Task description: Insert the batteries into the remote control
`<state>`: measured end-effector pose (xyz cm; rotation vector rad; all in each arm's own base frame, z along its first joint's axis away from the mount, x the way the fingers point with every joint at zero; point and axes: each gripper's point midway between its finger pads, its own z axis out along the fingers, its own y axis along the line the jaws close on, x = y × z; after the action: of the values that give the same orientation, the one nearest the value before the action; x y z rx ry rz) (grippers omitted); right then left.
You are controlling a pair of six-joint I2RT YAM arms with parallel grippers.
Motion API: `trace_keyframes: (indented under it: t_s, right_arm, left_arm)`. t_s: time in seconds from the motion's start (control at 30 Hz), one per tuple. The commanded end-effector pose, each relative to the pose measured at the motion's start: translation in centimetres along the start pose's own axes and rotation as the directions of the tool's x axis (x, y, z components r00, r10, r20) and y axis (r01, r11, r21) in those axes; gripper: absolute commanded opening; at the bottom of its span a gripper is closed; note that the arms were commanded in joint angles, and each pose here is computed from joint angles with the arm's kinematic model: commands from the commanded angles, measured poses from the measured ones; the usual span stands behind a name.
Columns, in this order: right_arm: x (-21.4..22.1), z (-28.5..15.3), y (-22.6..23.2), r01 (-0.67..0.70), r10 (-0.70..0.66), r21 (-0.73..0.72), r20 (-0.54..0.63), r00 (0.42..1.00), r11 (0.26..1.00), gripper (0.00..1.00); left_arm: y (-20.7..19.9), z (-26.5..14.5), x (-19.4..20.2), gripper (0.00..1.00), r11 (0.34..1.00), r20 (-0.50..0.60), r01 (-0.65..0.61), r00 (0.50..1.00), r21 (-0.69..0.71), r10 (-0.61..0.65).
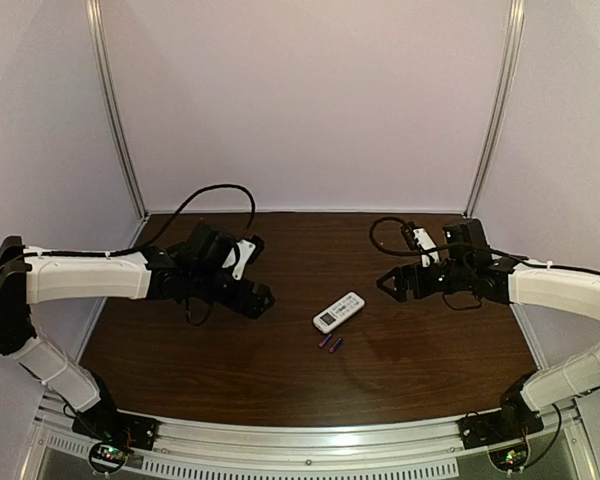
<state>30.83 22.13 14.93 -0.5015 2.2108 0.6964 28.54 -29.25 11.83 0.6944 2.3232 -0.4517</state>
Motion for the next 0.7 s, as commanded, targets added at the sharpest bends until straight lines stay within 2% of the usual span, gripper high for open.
trace_keyframes:
  t_s: [0.0,0.17,0.37,0.5,0.67]
  right_arm:
    - [0.0,-1.0,-2.0,-0.055,0.054,0.033,0.033,0.998,0.998,1.0]
    - [-0.4,-2.1,-2.8,-0.11,0.109,0.009,0.076,0.991,0.994,1.0]
    - [-0.5,-3.6,-4.4,-0.173,0.172,0.002,0.127,0.977,0.985,1.0]
    - [-0.4,-3.9,-4.7,-0.184,0.182,0.005,0.134,0.974,0.983,1.0]
    - [-0.3,-3.9,-4.9,-0.186,0.184,0.005,0.136,0.974,0.983,1.0]
  left_arm:
    - [-4.3,0.9,-3.6,0.98,0.989,0.061,-0.091,0.995,0.115,0.084]
    - [-8.3,4.1,-5.5,0.97,0.966,0.041,-0.127,0.992,0.224,0.121]
    - [-12.9,8.7,-5.7,0.97,0.947,0.005,-0.171,0.984,0.273,0.176]
    - [-13.6,11.4,-5.3,0.92,0.95,-0.037,-0.147,0.986,0.274,0.163]
    - [-13.7,13.8,-4.5,0.9,0.959,-0.073,-0.156,0.982,0.236,0.177]
